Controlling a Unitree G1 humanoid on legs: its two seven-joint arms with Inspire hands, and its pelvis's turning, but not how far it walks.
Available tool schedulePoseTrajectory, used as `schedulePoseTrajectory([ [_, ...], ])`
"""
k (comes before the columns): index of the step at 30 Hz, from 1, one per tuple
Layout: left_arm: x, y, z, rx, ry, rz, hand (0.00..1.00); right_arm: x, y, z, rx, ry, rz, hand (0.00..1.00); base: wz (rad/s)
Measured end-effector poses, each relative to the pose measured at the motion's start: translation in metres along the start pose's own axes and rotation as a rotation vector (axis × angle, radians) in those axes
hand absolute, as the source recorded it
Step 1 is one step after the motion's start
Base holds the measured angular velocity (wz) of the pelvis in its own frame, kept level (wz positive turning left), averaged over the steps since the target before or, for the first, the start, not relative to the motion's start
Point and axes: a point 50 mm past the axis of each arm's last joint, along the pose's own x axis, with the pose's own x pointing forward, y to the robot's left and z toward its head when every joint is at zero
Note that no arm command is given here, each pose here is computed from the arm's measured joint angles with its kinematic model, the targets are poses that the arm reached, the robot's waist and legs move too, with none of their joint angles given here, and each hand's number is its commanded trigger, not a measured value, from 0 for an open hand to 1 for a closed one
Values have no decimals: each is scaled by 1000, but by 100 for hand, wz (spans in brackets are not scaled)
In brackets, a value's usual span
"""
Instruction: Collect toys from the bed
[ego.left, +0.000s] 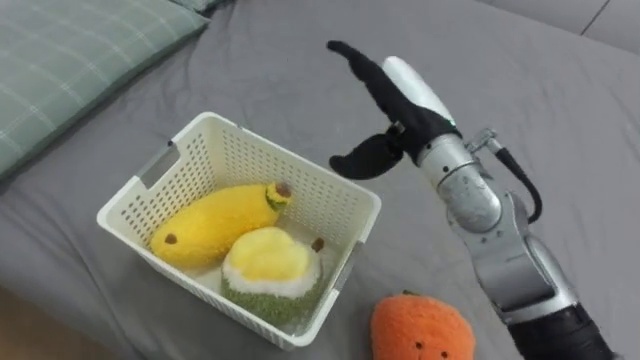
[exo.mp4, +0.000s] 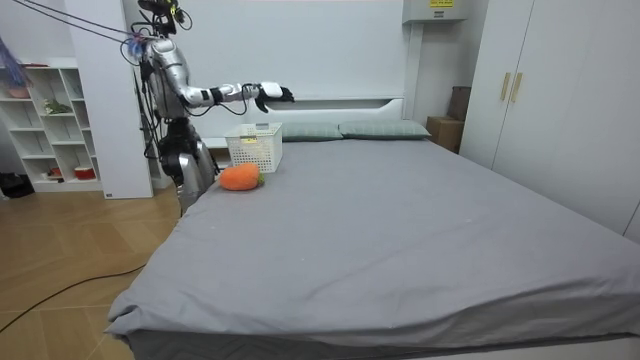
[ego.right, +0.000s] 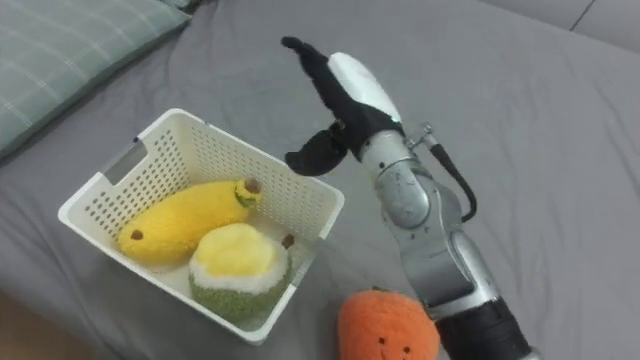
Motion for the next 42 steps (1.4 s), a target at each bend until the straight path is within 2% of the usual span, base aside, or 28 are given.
schedulePoseTrajectory([
  [11, -3, 4, -18, -1, 41, 9, 0, -45, 19, -68, 99, 279, -5, 0, -8],
  [18, -5, 11, -29, -17, 65, 39, 0, -64, 31, -98, 103, 401, 8, 0, -3],
  [29, -8, 10, -30, -25, 46, 49, 0, -115, 81, -148, 168, 693, 201, 0, -1],
  [37, -8, 9, -30, -34, 50, 46, 0, -134, 111, -163, 180, 804, 365, 0, 3],
  [38, -8, 9, -31, -34, 53, 40, 0, -136, 113, -163, 182, 808, 380, 24, 8],
  [39, -9, 10, -35, -33, 61, 38, 0, -136, 114, -164, 181, 811, 388, 61, 14],
  [40, -9, 10, -35, -31, 64, 36, 0, -139, 117, -165, 180, 820, 403, 89, 20],
  [41, -9, 10, -36, -30, 68, 36, 0, -141, 120, -165, 179, 827, 421, 97, 21],
  [42, -9, 10, -37, -30, 72, 37, 0, -142, 121, -166, 183, 831, 428, 100, 15],
])
